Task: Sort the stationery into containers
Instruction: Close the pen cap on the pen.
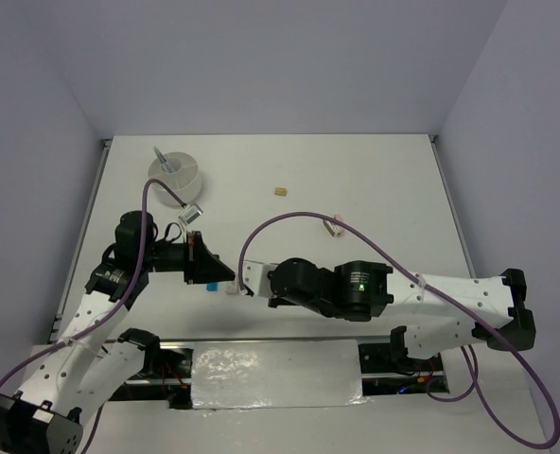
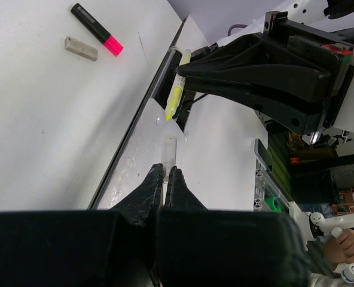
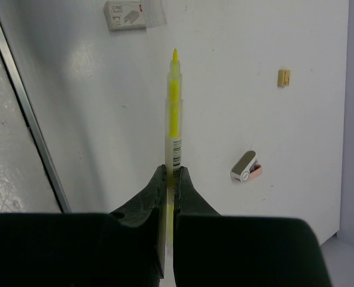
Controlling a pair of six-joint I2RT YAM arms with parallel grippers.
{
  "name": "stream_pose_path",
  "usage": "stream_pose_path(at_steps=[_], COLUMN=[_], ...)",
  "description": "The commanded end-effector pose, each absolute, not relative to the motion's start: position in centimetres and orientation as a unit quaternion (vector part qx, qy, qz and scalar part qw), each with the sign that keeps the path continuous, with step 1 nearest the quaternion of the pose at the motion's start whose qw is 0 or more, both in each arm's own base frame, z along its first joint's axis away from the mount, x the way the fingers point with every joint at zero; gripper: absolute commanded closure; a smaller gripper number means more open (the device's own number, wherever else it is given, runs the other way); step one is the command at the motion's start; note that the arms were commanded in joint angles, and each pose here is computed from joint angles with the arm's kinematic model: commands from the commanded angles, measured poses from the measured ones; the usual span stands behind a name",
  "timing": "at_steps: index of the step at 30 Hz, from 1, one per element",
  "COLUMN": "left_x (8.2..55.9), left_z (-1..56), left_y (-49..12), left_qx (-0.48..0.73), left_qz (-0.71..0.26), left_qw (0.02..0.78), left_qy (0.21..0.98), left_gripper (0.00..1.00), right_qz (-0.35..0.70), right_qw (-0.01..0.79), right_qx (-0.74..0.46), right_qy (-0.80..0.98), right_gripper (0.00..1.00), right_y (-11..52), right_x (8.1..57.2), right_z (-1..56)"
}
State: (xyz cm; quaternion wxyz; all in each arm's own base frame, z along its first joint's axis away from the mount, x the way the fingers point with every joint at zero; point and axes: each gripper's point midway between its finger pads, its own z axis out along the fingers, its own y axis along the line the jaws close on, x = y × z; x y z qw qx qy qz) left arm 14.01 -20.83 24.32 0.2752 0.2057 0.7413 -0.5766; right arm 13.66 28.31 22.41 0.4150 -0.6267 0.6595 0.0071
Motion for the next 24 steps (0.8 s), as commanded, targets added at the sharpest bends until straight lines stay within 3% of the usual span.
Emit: stream_pose_path(at_steps=[1, 24], left_x=[13.6, 14.0], left_z=[26.0, 24.8], left_y=[-21.1, -21.2], left_qx=[0.239, 0.232], left_qz=[-0.591, -0.587], left_qw=[0.287, 0.281], left_qy=[0.715, 0.723], left_gripper=[1.00, 1.00], right_qz=[0.039, 0.034], right_qw=[0.442, 0.448], right_qx=[-0.627, -0.628], right_qy=[0.640, 0.635], right_gripper=[1.00, 1.00], right_y=[29.5, 30.4], right_x=[13.4, 13.7], right_z=[24.2, 24.7])
